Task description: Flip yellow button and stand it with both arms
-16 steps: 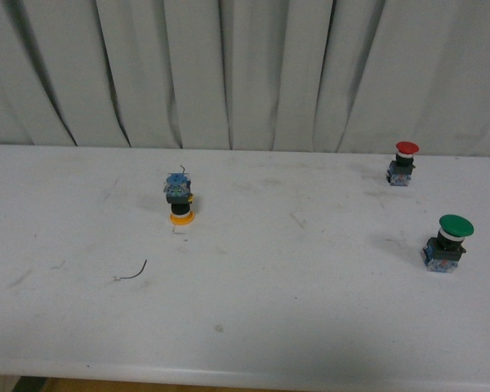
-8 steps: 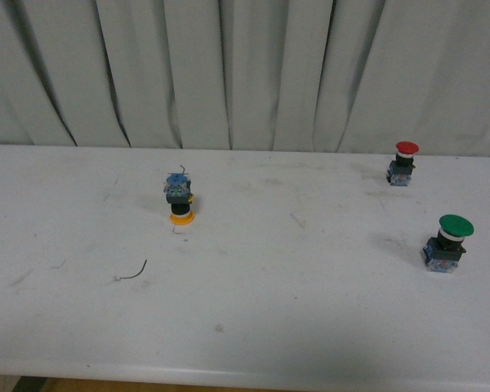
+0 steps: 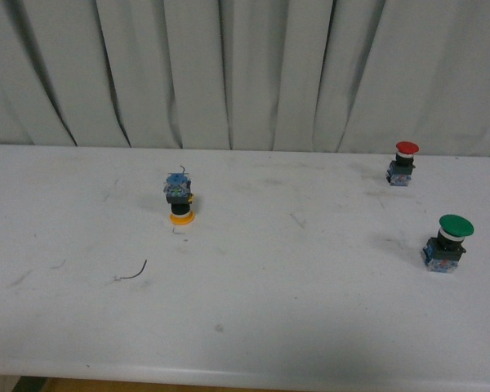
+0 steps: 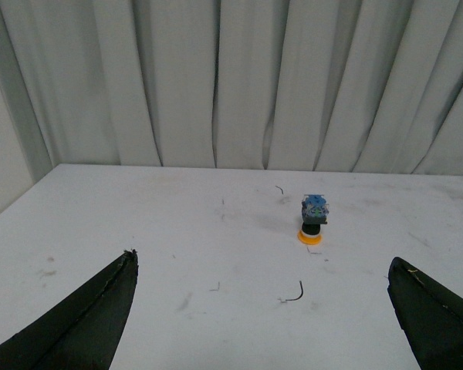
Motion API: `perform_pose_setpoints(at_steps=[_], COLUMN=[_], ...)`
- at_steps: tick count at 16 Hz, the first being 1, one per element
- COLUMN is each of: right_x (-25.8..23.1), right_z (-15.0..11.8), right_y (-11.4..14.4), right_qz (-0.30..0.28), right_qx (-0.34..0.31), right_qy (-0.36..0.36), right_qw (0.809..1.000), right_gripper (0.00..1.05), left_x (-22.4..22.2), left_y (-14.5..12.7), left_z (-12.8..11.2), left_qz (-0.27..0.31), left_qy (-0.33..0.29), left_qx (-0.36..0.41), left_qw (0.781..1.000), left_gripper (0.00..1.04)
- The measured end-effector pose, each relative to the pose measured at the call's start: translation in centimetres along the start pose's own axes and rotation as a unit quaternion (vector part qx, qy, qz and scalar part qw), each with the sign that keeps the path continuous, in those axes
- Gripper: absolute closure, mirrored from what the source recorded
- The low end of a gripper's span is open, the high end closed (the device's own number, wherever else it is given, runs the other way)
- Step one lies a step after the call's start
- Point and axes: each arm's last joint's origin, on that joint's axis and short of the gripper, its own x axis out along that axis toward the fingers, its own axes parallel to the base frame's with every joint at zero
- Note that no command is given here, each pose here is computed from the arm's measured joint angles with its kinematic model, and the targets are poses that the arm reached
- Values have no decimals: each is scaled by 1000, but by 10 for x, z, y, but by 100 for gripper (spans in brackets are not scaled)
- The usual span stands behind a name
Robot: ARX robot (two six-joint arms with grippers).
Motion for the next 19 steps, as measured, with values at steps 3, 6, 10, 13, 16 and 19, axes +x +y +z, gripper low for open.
perform_pose_setpoints(at_steps=[3, 6, 10, 13, 16, 19], right_x=[0, 0, 0, 0, 0, 0], right_z=[0, 0, 0, 0, 0, 0], right_y=[0, 0, 0, 0, 0, 0], right_qz=[0, 0, 0, 0, 0, 0], right_qx=[0, 0, 0, 0, 0, 0], right_qy=[0, 0, 0, 0, 0, 0], right_qw=[1000, 1000, 1000, 1000, 1000, 1000], right_gripper=[6, 6, 6, 6, 6, 6], left_x=[0, 0, 11, 44, 109, 199], left_y=[0, 0, 4, 20, 30, 24], left_z=[0, 0, 12, 25, 38, 31], left_qz=[0, 0, 130, 112, 63, 12], left_qy=[0, 0, 85, 53, 39, 107], left_qx=[0, 0, -32, -48, -42, -40], left_qw=[1000, 1000, 987, 991, 996, 993], left_gripper=[7, 7, 7, 7, 7, 7])
